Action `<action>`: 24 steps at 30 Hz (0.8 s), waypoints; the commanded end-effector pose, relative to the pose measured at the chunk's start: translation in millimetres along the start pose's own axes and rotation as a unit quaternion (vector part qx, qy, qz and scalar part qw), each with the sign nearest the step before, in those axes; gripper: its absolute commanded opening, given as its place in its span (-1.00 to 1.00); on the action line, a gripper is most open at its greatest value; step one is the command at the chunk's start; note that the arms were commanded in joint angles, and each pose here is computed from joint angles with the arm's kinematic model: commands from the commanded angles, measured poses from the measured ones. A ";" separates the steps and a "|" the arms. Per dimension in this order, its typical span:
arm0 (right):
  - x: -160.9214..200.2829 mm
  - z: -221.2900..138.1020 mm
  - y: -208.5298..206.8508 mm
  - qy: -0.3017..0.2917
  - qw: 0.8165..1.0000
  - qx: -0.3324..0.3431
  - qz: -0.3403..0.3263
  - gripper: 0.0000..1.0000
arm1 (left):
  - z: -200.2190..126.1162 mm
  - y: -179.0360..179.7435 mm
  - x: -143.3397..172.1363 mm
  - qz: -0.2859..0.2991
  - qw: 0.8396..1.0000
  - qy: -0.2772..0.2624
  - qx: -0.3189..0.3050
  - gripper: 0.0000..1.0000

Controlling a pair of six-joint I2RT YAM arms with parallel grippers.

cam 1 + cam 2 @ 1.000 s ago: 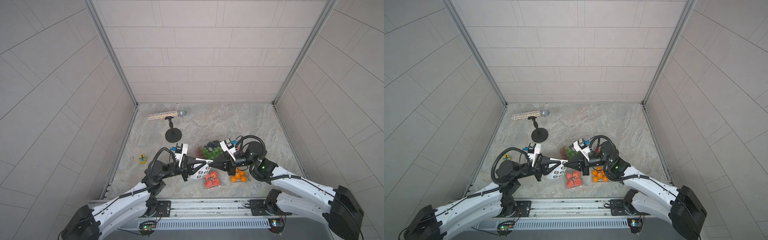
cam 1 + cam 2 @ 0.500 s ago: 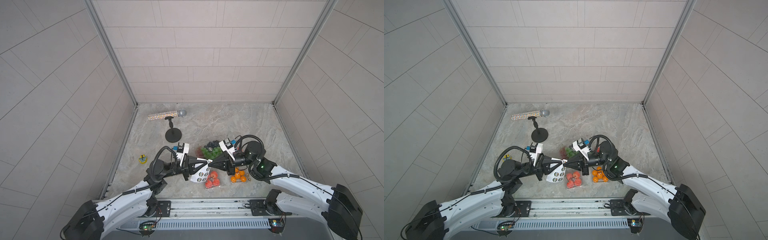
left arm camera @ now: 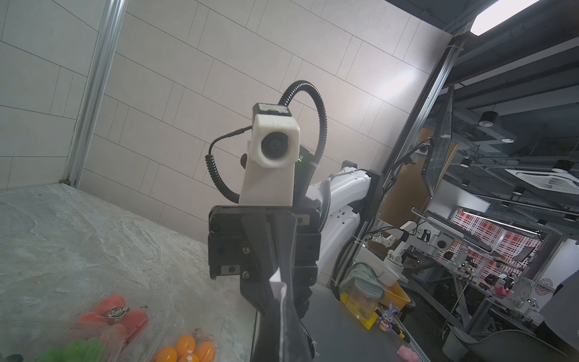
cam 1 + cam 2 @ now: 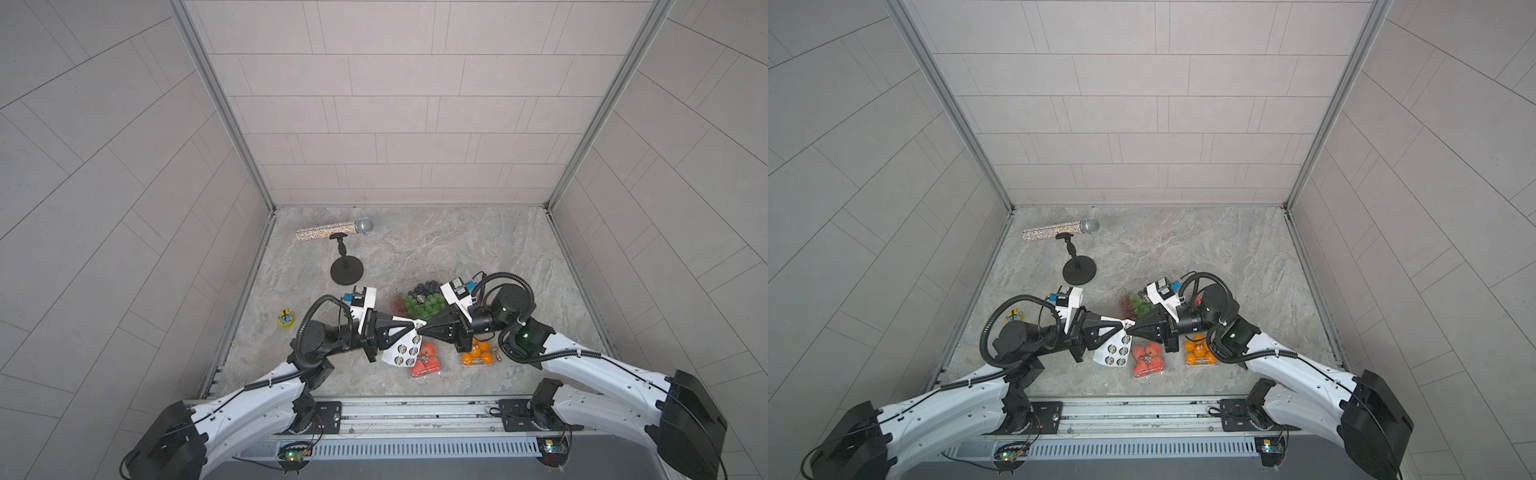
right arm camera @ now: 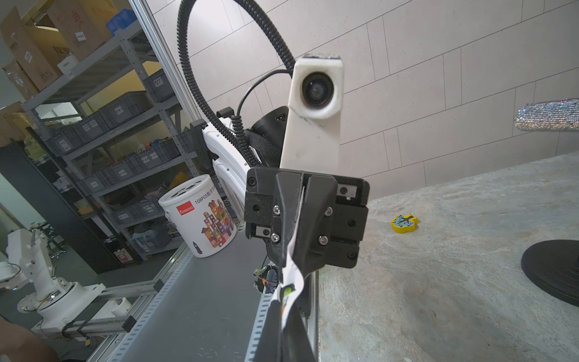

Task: Label fruit boxes
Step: Adjust the label sticker.

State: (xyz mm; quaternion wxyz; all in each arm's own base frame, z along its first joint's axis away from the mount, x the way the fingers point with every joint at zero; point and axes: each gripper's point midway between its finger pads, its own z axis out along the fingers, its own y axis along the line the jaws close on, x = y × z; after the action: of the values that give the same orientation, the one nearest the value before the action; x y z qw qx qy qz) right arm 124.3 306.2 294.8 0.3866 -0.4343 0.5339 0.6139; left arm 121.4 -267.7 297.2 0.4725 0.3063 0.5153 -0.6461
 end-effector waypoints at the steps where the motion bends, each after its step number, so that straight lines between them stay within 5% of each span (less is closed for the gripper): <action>1: -13.4 -2.0 16.3 -0.020 0.999 -0.024 -0.036 -1.00 | -2.6 3.6 9.5 -0.002 1.000 0.010 -0.006 -1.00; 12: -7.7 -4.8 9.7 -0.008 0.999 0.005 -0.045 -1.00 | -4.4 1.7 8.4 -0.002 1.000 0.007 -0.005 -1.00; 15: -5.8 -5.3 0.9 -0.002 0.999 0.026 -0.031 -0.50 | -5.7 -2.7 6.3 0.000 1.000 0.006 0.001 -1.00; 17: -9.6 -5.0 2.0 -0.012 0.999 0.022 -0.026 -0.39 | -5.9 -1.6 7.4 0.000 1.000 0.009 -0.003 -1.00; 24: -12.8 -3.5 0.6 -0.017 0.999 0.022 -0.026 -0.52 | -8.9 -8.1 2.4 0.013 1.000 0.005 -0.001 -1.00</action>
State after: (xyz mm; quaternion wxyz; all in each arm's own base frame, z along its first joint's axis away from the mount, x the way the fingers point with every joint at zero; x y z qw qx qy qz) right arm 128.0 302.6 293.5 0.4015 -0.4252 0.5478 0.5983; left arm 115.7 -260.9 294.5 0.4724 0.3047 0.5215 -0.6419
